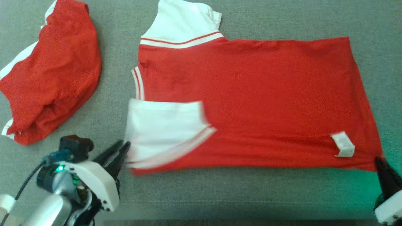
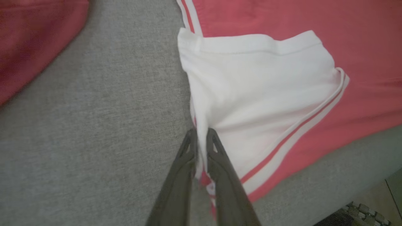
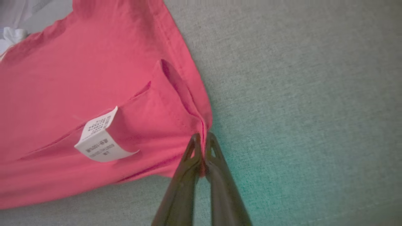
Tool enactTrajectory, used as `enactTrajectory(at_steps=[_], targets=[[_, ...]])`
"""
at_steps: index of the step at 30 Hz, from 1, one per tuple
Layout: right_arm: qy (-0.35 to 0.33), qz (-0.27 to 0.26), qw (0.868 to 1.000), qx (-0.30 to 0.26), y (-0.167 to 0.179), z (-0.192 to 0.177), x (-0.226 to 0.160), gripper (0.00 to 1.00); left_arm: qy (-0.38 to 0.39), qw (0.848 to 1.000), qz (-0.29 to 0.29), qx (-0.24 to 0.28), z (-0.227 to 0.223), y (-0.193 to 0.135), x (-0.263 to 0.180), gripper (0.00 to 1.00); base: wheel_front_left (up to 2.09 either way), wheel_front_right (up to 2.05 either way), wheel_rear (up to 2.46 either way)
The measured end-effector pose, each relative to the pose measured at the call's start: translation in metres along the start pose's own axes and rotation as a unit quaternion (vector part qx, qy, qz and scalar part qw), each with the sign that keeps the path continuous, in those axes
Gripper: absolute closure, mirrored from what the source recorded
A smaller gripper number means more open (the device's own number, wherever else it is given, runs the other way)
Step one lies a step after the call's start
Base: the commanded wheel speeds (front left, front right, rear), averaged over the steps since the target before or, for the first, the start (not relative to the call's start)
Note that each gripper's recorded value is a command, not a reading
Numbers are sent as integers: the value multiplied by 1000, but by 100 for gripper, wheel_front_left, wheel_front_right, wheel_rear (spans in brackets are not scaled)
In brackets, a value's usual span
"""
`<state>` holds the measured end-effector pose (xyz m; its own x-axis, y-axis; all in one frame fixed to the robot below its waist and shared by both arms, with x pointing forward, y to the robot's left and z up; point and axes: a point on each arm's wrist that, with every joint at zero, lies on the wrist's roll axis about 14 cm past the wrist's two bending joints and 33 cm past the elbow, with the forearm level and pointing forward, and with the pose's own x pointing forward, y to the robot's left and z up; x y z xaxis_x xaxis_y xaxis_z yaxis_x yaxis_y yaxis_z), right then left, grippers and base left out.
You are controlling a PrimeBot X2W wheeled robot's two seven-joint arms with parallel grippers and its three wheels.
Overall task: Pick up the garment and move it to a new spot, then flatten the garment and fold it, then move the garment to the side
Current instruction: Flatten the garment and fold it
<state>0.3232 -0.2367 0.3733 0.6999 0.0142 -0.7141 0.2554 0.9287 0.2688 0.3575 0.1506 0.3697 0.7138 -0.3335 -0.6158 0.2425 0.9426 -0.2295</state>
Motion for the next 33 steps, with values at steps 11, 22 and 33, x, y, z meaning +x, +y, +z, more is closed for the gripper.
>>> enactTrajectory(at_steps=[11,22,33], targets=[[-191,30,978,-84,40,85,-24,0,-158,984,85,17,61,23,-15,0,0,0,0],[-336,106,927,-129,109,143,-36,0,-338,932,123,40,141,24,-49,0,0,0,0],[-349,121,920,-135,120,146,-33,0,-328,936,123,40,136,24,-43,0,0,0,0]])
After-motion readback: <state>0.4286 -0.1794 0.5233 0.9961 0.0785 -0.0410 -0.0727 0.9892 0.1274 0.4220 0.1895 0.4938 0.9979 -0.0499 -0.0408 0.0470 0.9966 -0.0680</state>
